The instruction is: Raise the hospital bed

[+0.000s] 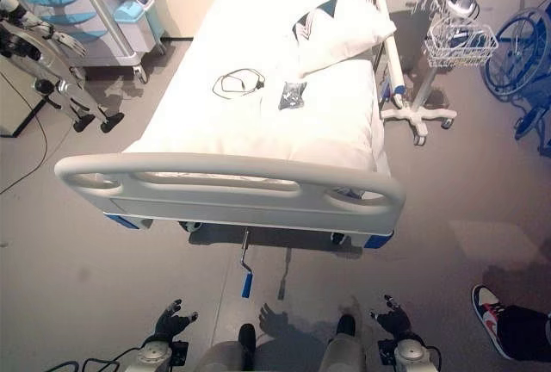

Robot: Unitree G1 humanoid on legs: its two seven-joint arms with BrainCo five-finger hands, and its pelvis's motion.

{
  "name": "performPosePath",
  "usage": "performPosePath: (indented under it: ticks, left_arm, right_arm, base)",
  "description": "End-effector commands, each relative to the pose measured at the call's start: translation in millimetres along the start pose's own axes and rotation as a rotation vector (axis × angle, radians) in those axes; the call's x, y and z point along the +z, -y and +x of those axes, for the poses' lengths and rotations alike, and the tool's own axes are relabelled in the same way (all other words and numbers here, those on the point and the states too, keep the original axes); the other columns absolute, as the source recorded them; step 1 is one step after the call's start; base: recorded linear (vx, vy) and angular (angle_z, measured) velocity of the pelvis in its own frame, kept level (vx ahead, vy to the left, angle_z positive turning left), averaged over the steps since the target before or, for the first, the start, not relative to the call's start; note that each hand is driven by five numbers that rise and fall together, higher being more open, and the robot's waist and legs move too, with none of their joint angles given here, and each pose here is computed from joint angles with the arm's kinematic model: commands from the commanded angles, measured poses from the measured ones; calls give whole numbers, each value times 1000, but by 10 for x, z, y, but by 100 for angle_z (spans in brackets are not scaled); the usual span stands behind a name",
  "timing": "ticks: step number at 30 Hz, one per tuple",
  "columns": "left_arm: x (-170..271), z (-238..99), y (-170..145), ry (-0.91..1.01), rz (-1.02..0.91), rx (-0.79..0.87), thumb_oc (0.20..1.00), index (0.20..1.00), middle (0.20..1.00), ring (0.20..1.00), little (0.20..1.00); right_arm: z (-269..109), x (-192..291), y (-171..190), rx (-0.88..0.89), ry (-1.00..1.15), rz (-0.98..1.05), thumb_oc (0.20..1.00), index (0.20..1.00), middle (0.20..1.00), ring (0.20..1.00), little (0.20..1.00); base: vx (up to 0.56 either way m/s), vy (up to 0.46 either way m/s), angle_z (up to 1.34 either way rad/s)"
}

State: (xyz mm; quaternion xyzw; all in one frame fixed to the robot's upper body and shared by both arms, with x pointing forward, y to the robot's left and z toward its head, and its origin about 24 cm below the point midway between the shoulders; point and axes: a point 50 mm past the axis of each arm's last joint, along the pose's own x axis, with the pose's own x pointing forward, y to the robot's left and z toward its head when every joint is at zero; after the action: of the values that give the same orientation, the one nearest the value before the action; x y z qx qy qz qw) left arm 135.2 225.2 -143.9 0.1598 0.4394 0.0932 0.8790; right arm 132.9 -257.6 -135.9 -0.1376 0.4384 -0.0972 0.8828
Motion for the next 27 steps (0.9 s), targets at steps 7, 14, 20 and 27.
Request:
performPosePath:
  ticks: [7, 14, 20, 27]
  left_arm:
    - [291, 56, 21, 135, 114, -52, 1000, 1000, 1000, 1000, 1000]
    - [395, 61, 93, 172, 122, -85, 1000, 1000, 1000, 1000, 1000]
    - [389, 56, 150, 165, 120, -107, 1000, 1000, 1000, 1000, 1000]
    - [288, 43, 162, 127, 133, -132, 1000, 1000, 1000, 1000, 1000]
  right_arm:
    - [41, 67, 6, 1, -9, 58, 1000, 1000, 1000, 1000, 1000]
    - [45, 84, -32, 29, -10, 65, 1000, 1000, 1000, 1000, 1000]
    - [41, 50, -16, 21, -25, 42, 1000, 1000, 1000, 1000, 1000]
    - [37, 49, -42, 30, -22, 25, 1000, 1000, 1000, 1000, 1000]
  base:
    - [43, -8, 8]
    - [12, 9, 4]
    - [38, -7, 10]
    - [51, 2, 8]
